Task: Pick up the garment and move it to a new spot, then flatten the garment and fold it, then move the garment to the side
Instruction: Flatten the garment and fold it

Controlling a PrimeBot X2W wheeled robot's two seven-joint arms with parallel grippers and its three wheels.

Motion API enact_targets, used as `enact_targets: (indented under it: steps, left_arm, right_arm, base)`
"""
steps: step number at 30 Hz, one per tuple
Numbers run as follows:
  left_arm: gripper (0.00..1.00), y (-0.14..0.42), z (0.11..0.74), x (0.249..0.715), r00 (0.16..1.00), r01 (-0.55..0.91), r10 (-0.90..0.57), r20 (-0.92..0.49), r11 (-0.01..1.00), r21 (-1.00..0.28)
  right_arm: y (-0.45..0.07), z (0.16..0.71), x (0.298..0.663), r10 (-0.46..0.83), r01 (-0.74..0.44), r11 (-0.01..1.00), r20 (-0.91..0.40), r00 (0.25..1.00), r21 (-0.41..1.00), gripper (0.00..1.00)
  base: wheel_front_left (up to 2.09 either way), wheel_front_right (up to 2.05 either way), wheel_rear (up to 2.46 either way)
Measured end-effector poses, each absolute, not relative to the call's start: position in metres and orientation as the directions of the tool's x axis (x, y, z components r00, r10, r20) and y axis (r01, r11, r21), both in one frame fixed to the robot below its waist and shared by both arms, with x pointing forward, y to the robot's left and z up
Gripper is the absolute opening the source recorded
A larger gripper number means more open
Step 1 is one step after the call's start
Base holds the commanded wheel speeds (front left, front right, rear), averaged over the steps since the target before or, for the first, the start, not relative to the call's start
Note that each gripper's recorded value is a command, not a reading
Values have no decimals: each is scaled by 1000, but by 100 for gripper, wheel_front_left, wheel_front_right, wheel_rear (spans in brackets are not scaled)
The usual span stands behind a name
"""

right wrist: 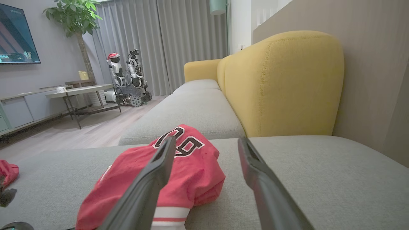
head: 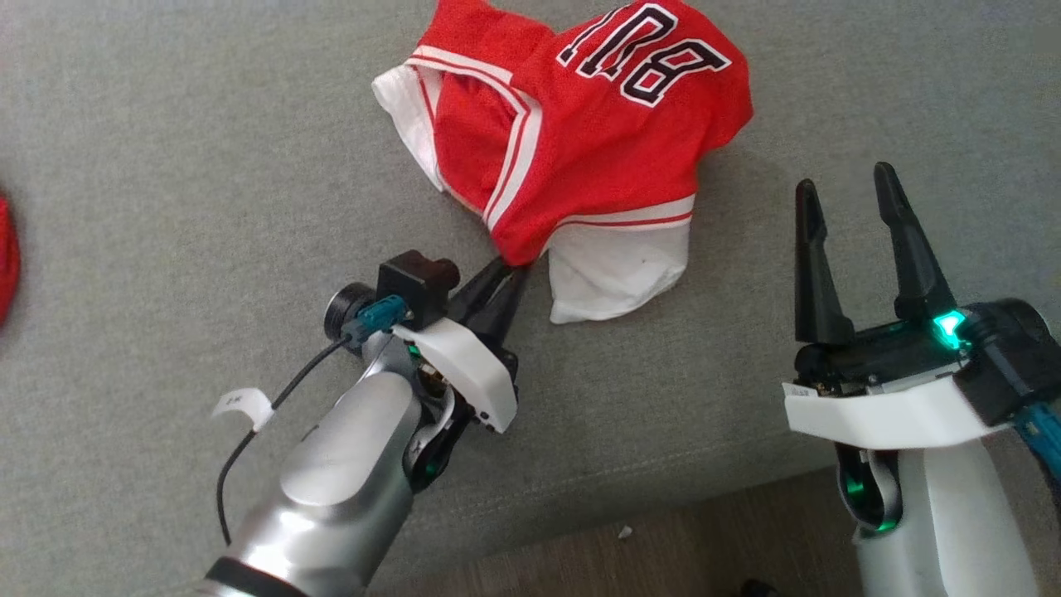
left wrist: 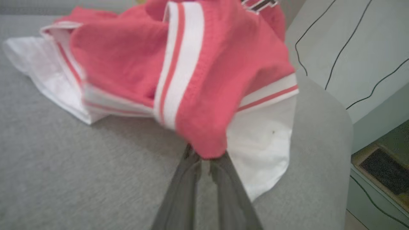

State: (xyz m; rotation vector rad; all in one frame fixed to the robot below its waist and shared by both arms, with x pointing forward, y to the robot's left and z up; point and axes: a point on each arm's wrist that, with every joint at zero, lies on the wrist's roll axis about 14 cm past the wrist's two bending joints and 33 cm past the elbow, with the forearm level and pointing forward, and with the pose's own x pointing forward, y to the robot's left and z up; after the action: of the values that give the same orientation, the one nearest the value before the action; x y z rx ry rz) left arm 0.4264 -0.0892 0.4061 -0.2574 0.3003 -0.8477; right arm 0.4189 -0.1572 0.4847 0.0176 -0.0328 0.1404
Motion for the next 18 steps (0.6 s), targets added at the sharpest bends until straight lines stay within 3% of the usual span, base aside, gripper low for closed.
enact_targets:
  steps: [11, 18]
  left_arm:
    - [0, -122, 480, 425, 577, 784, -817, 6, 551, -286]
    - [0, -177, 617, 445, 441, 890, -869, 224, 390, -236]
  right_arm:
    - [-175, 539, 400, 79, -89, 995, 181, 980, 51, 100]
    - [-209, 587, 375, -23, 4, 998, 311, 950, 61, 100]
  base:
    - [0, 0, 0]
    - [0, 0, 0]
